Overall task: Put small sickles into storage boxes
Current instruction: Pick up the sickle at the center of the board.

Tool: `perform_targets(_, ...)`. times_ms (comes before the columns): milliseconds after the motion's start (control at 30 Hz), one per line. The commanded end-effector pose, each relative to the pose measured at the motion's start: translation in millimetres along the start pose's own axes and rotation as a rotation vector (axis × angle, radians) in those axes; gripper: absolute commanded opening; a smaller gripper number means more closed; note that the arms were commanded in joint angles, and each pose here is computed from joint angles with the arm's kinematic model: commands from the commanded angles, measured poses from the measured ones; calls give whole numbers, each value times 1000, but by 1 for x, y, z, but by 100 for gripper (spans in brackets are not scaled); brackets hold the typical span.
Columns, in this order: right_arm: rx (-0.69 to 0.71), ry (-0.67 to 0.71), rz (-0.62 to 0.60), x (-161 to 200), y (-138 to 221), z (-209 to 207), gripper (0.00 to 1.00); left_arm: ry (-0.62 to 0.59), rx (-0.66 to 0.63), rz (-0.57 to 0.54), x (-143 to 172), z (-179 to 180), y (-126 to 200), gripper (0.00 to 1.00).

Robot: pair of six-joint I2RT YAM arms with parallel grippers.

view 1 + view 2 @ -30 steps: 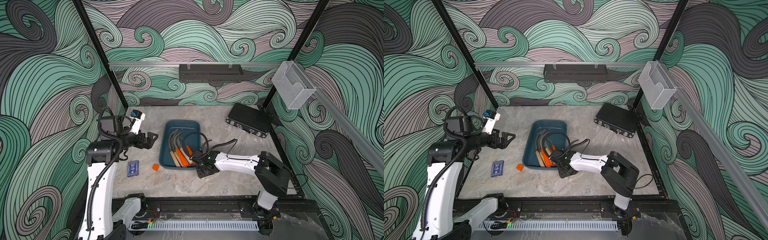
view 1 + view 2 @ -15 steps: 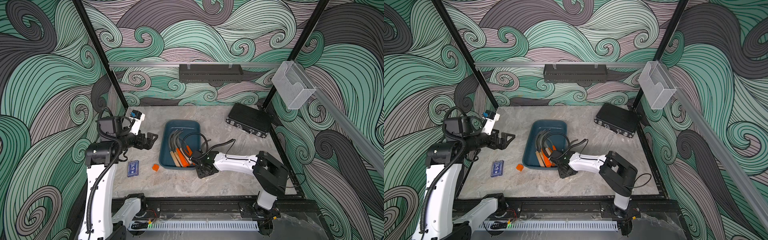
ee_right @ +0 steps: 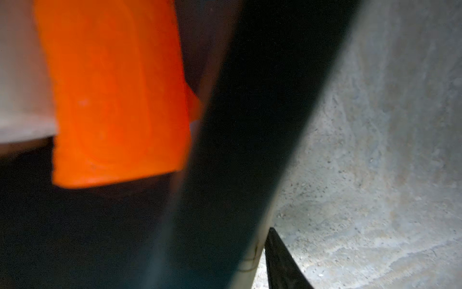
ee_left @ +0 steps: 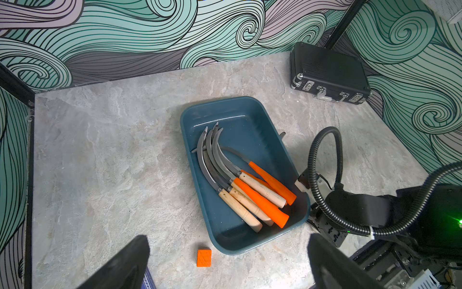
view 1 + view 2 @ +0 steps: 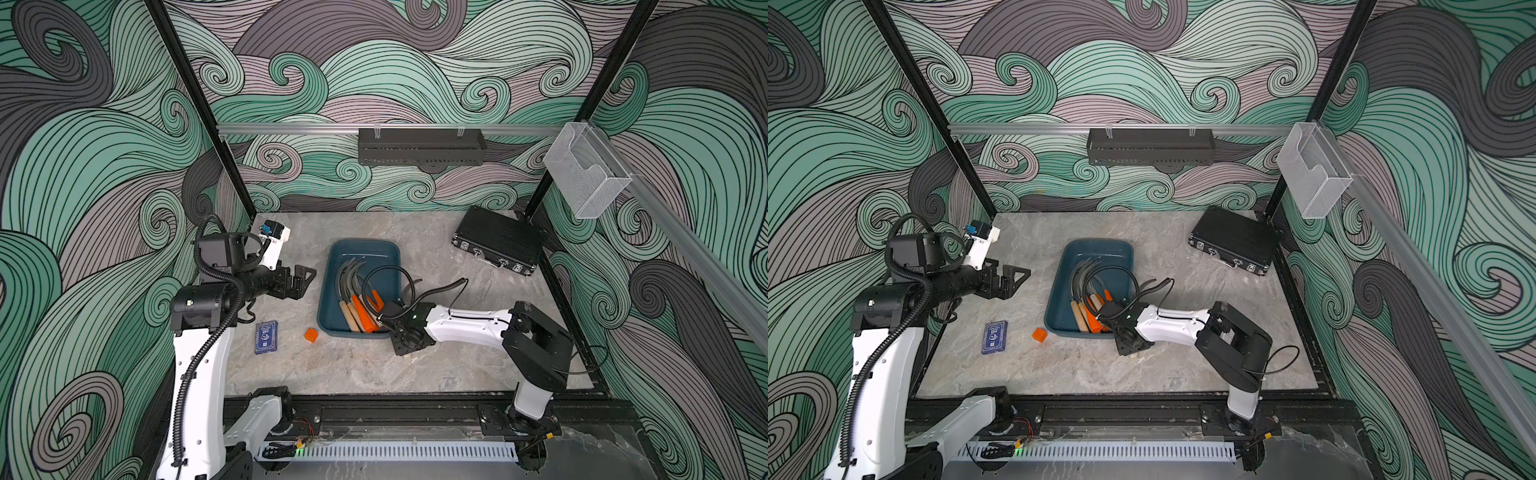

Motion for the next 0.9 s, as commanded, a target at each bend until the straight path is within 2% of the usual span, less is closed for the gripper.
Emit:
perform_targets(0, 27, -31, 89, 19, -18, -7, 35, -9, 28, -7, 0, -9, 8, 99)
perform_targets(267, 39, -56, 112, 32, -25, -16, 20, -7, 34, -8, -1, -10, 9, 99)
perform_targets(600, 20, -87, 79, 30, -11, -31, 0, -8, 36, -14, -4, -11, 10, 99)
perform_targets(867, 3, -115, 42, 27, 6, -49, 0, -10, 34, -20, -7, -12, 11, 99)
Point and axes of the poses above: each gripper's point midway between its finger pads, its own y axis back along the fingers, its own z axis along the line the jaws close on, x = y × z, the point moved 1 cm from there along y, back along the fingers, and after that the axes turned 14 degrees about y, right-handed, at the moved point
